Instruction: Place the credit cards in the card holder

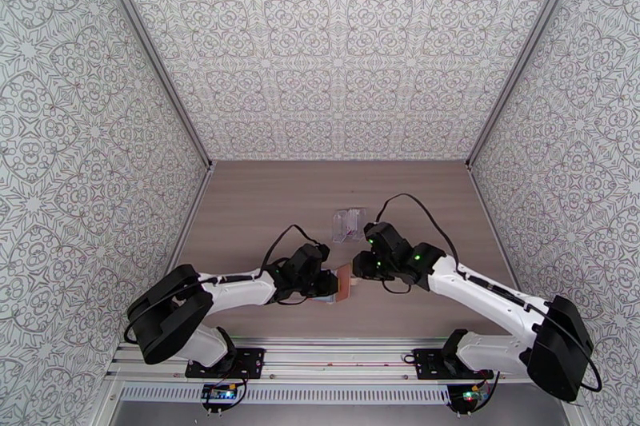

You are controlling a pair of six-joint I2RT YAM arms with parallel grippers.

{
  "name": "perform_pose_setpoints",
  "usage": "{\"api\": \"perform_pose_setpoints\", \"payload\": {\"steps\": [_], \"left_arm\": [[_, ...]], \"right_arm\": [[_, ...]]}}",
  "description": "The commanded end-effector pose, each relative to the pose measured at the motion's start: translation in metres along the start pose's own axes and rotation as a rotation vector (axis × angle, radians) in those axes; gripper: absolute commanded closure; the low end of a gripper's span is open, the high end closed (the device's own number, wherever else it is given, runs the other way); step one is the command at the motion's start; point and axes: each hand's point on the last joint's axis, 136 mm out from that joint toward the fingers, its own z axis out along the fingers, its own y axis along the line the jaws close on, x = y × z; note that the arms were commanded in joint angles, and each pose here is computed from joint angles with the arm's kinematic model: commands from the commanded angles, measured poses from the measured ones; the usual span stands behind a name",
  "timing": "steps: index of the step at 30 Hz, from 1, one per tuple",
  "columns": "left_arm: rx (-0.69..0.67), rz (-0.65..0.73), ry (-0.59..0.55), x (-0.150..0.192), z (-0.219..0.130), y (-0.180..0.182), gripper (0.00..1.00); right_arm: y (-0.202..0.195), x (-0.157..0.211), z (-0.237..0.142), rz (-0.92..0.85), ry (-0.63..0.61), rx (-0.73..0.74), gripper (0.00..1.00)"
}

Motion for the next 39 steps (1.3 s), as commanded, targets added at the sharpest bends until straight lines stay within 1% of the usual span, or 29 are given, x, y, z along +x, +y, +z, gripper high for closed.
{"api": "perform_pose_setpoints", "payload": {"steps": [1, 4, 8, 11, 15, 20, 22, 26, 33, 39], "left_arm": [[0.024, 0.033, -0.003, -0.001, 0.003, -0.009, 0.83], [0.021, 0.031, -0.003, -0.001, 0.003, -0.008, 0.84], [0.019, 0.028, -0.003, -0.001, 0.003, -0.006, 0.84], [0.019, 0.026, -0.008, -0.001, 0.002, -0.006, 0.84], [0.024, 0.023, -0.025, -0.002, -0.003, -0.005, 0.84], [0.032, -0.003, -0.070, -0.007, -0.017, 0.002, 0.78], [0.031, -0.018, -0.089, -0.010, -0.024, 0.008, 0.74], [0.020, -0.037, -0.107, -0.014, -0.031, 0.018, 0.72], [-0.014, -0.059, -0.092, -0.010, -0.029, 0.034, 0.73], [-0.045, -0.081, -0.096, -0.006, -0.031, 0.050, 0.74]], "right_arm": [[0.034, -0.003, 0.003, 0.013, 0.030, -0.158, 0.77], [0.034, 0.000, 0.016, 0.024, 0.062, -0.148, 0.81], [0.026, 0.008, 0.037, 0.039, 0.109, -0.118, 0.83], [0.013, 0.017, 0.053, 0.054, 0.150, -0.072, 0.84], [-0.005, 0.024, 0.067, 0.058, 0.171, -0.007, 0.84], [-0.018, 0.036, 0.084, 0.057, 0.222, 0.029, 0.85], [-0.021, 0.039, 0.090, 0.061, 0.241, 0.036, 0.85], [-0.025, 0.042, 0.097, 0.065, 0.259, 0.042, 0.85], [-0.032, 0.046, 0.102, 0.060, 0.279, 0.069, 0.86], [-0.046, 0.050, 0.107, 0.042, 0.297, 0.140, 0.86]]}}
